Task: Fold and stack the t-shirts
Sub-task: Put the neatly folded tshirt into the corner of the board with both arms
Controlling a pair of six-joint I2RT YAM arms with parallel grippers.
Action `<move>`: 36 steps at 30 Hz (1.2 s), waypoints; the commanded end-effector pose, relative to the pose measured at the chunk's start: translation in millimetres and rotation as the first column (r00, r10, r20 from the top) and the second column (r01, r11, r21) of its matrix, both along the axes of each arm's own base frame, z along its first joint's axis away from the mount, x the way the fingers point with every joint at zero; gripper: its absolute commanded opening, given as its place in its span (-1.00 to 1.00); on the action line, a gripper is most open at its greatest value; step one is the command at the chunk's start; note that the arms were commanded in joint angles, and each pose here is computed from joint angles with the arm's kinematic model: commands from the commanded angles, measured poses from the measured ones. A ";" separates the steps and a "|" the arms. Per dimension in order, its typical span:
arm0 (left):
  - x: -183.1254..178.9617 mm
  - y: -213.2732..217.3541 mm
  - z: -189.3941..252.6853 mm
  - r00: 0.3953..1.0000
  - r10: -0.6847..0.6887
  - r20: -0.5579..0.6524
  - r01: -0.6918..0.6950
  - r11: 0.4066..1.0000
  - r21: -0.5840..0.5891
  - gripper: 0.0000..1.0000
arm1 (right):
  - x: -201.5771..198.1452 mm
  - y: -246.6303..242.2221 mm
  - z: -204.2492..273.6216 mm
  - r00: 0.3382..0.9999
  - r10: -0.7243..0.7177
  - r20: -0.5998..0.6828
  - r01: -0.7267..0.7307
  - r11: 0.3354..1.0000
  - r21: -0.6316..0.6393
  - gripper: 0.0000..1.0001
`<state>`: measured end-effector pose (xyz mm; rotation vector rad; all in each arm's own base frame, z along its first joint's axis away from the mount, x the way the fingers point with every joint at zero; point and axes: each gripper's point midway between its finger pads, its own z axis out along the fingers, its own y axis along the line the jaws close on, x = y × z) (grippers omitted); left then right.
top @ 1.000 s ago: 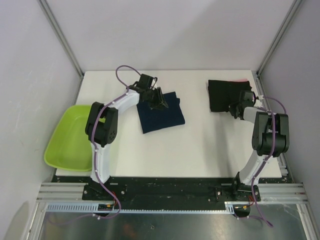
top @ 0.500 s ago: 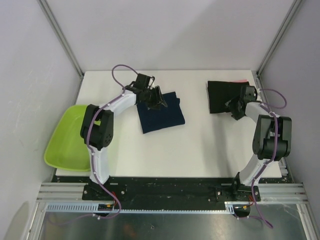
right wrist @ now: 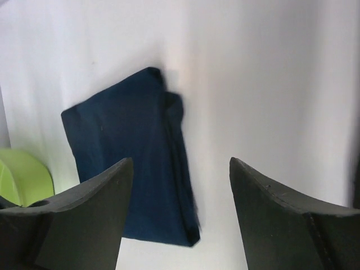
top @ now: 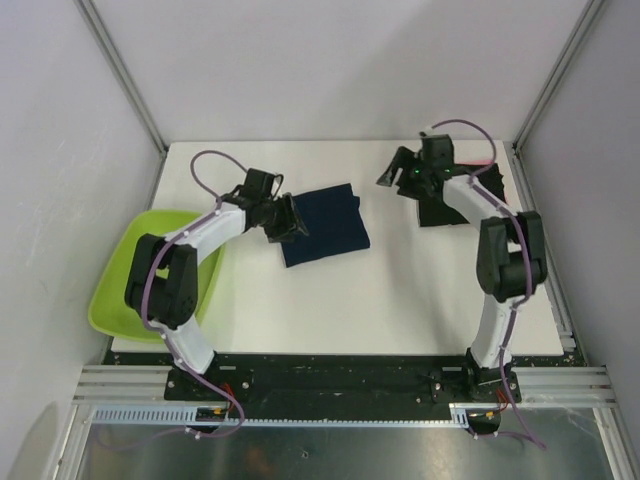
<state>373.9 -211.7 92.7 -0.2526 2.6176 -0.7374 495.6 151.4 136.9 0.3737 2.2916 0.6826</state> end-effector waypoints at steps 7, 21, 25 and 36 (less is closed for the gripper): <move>-36.8 36.9 -10.1 0.998 0.070 -0.009 -0.069 0.996 0.052 0.08 | 34.7 83.9 -34.5 0.949 0.314 0.033 -0.314 0.949 -0.018 0.62; -56.2 54.0 -37.3 0.989 0.125 -0.076 -0.120 0.991 0.058 0.12 | 47.8 119.0 -84.3 0.931 0.362 -0.058 -0.365 0.929 -0.060 0.63; -52.2 48.3 -46.6 0.987 0.130 -0.090 -0.128 0.991 0.027 0.12 | 47.8 120.6 -91.2 0.935 0.347 -0.074 -0.352 0.934 -0.064 0.61; -47.6 47.9 -61.0 0.978 0.172 -0.118 -0.170 0.985 0.031 0.12 | 44.1 123.0 -103.0 0.949 0.294 -0.115 -0.303 0.950 -0.073 0.15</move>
